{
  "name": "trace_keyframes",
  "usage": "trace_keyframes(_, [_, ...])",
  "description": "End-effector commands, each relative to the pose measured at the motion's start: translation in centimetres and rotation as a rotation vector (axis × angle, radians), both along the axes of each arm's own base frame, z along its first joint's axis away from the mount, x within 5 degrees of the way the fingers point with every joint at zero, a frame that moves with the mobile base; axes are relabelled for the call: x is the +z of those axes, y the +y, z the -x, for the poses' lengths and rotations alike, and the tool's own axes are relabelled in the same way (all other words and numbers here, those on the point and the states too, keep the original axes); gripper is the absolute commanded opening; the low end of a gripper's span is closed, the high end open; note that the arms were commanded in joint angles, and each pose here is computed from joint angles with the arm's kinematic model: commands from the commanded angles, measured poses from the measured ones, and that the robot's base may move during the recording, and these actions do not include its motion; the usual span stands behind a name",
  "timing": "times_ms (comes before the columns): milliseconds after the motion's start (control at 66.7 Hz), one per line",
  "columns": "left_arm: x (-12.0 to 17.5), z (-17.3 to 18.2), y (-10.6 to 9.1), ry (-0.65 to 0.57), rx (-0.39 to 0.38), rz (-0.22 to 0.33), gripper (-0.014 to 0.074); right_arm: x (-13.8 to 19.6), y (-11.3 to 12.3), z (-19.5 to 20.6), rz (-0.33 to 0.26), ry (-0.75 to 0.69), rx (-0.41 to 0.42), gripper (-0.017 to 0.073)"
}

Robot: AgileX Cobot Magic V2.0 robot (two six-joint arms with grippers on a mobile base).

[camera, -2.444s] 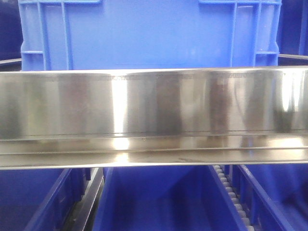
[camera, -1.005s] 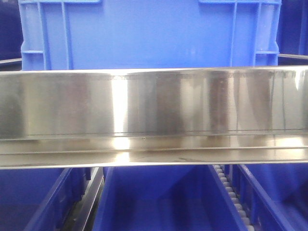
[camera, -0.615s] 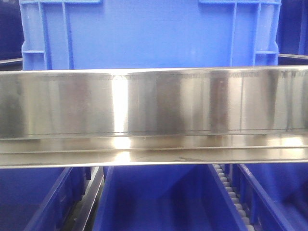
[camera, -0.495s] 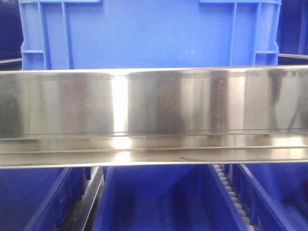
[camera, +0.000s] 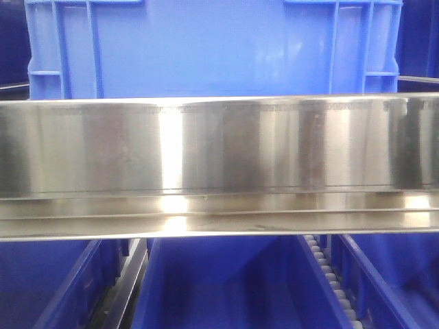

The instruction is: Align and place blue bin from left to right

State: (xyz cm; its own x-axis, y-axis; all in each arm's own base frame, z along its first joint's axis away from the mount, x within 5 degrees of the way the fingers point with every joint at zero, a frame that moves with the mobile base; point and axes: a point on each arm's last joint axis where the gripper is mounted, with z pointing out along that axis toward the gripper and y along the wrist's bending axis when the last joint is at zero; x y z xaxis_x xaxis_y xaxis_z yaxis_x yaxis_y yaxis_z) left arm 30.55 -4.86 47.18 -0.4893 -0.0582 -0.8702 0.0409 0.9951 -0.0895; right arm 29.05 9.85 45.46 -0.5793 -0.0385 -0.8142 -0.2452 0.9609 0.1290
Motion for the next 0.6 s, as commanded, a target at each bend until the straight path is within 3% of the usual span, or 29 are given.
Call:
trace_keyframes(0, [0.0,-1.0,-1.1,0.016,0.02,0.001,-0.0111,0.0,1.4,-0.9,-0.021,0.021,0.013,-0.0067])
trace_keyframes(75, [-0.4,-1.9,-2.2,0.049,0.007,0.001,-0.0111,-0.4,2.9,-1.6,-0.03,0.046,0.023,-0.0067])
trace_keyframes(210, [-0.9,-3.3,-3.1,0.089,0.023,0.039,-0.0111,-1.5,5.1,-2.6,0.04,0.083,0.007,-0.0067])
trace_keyframes(315, [-1.4,-4.2,-3.3,0.129,0.039,0.053,-0.0111,-2.0,6.5,-3.1,0.063,0.117,0.032,-0.0067])
trace_keyframes(585, [-2.4,-4.7,-3.5,0.214,0.05,0.042,-0.0111,-1.4,8.4,-4.2,0.068,0.117,0.055,-0.0067])
